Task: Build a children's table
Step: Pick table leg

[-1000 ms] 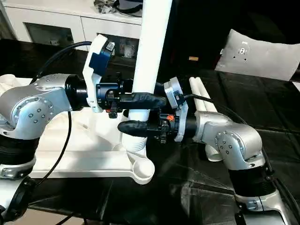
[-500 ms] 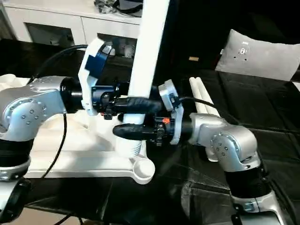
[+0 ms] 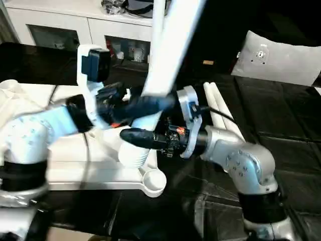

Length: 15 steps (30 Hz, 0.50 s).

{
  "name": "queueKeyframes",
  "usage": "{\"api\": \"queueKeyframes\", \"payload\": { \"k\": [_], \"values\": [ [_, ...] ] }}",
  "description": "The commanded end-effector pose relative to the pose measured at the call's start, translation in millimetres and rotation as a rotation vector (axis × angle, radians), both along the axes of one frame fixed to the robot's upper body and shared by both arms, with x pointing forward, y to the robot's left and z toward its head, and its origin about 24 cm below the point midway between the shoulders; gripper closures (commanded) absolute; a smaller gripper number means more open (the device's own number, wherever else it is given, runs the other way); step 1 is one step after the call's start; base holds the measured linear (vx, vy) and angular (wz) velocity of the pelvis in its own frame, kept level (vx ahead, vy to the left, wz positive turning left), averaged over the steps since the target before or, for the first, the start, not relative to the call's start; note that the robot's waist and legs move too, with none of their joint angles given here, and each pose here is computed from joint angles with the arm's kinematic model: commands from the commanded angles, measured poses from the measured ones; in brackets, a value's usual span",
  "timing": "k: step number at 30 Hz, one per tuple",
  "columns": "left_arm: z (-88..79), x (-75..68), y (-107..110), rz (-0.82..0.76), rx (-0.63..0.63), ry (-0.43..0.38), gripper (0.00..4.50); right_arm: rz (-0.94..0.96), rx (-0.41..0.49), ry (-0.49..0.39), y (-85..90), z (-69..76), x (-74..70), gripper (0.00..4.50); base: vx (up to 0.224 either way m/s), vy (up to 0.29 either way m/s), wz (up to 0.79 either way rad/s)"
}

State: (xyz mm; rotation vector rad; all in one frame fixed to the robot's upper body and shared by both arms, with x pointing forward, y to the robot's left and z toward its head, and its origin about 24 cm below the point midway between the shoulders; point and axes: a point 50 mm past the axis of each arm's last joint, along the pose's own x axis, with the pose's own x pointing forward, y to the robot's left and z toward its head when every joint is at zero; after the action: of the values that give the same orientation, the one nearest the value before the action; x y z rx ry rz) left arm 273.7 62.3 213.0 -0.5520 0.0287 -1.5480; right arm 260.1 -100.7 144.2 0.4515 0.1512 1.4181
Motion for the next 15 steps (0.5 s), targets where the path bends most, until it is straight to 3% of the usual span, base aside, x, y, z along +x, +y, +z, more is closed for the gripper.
{"api": "queueKeyframes", "payload": {
  "k": [1, 3, 6, 15],
  "values": [
    [10.6, -21.2, -28, -0.136, 0.018, -0.106, 0.02, -0.084, -0.090, 0.067, 3.5, -16.8, 6.0, 2.54, 0.000, 0.000, 0.00],
    [9.1, -21.7, -29, -0.132, 0.034, -0.117, 0.00, -0.096, -0.094, 0.067, 4.2, -17.7, 6.7, 2.54, 0.000, 0.000, 0.00],
    [2.1, -20.0, -30, -0.077, 0.156, -0.145, 0.00, -0.149, -0.165, 0.067, 4.4, -24.3, 9.8, 2.55, 0.000, 0.000, 0.00],
    [-2.3, -25.4, -23, -0.054, 0.248, -0.247, 0.00, -0.191, -0.225, 0.042, 2.4, -30.9, 11.8, 2.55, 0.000, 0.000, 0.00]
  ]
}}
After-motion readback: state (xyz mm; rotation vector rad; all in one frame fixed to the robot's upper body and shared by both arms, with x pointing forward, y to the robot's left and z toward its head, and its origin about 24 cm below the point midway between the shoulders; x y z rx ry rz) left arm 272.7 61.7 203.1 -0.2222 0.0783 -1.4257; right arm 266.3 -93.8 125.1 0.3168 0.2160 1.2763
